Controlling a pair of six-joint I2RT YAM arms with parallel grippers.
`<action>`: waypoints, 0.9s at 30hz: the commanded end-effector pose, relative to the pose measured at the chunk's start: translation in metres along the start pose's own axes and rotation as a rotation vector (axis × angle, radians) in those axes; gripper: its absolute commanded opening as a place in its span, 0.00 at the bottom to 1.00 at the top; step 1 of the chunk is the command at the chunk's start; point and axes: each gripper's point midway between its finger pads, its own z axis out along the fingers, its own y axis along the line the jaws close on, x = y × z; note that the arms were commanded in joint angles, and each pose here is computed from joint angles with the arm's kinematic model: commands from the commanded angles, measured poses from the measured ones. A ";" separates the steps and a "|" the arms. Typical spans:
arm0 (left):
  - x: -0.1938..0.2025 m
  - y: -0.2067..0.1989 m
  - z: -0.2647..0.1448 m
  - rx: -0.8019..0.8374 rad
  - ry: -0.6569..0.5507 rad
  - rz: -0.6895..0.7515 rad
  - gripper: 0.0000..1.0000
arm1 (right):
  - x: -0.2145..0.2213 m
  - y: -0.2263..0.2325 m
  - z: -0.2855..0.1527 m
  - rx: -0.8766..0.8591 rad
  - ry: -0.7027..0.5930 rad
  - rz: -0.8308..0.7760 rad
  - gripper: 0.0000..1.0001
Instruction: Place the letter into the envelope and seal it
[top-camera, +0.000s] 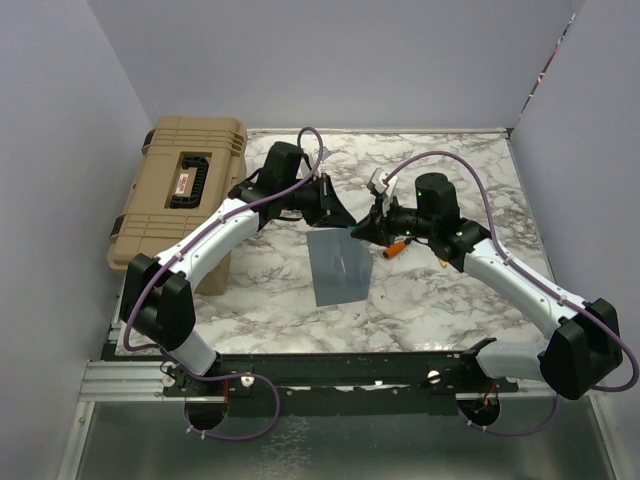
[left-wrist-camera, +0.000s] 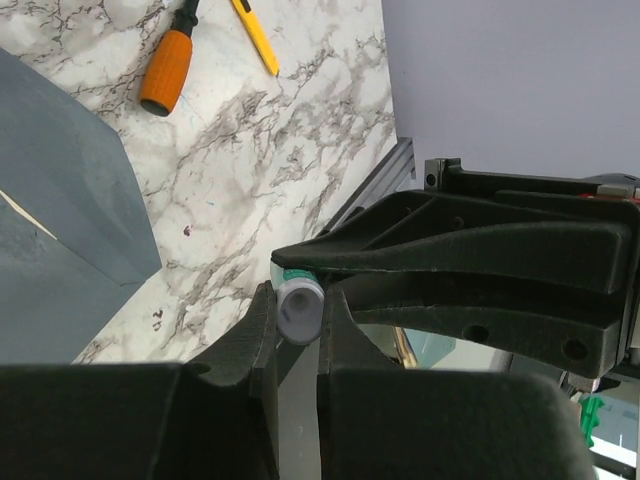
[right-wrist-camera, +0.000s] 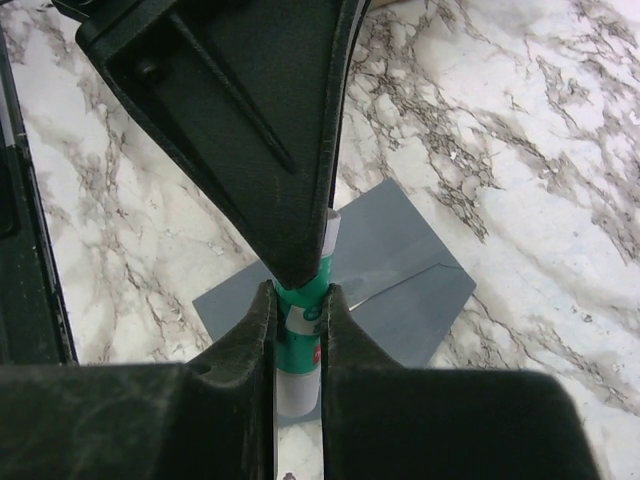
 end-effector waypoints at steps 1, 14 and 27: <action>-0.012 -0.009 -0.005 0.021 -0.051 0.037 0.00 | -0.006 0.022 0.002 -0.108 -0.013 -0.016 0.03; 0.003 0.005 0.000 0.008 -0.004 -0.009 0.29 | -0.017 0.020 0.006 -0.122 -0.028 -0.016 0.01; 0.008 0.001 -0.008 0.013 -0.004 -0.008 0.51 | -0.002 -0.004 0.010 0.005 0.036 0.021 0.01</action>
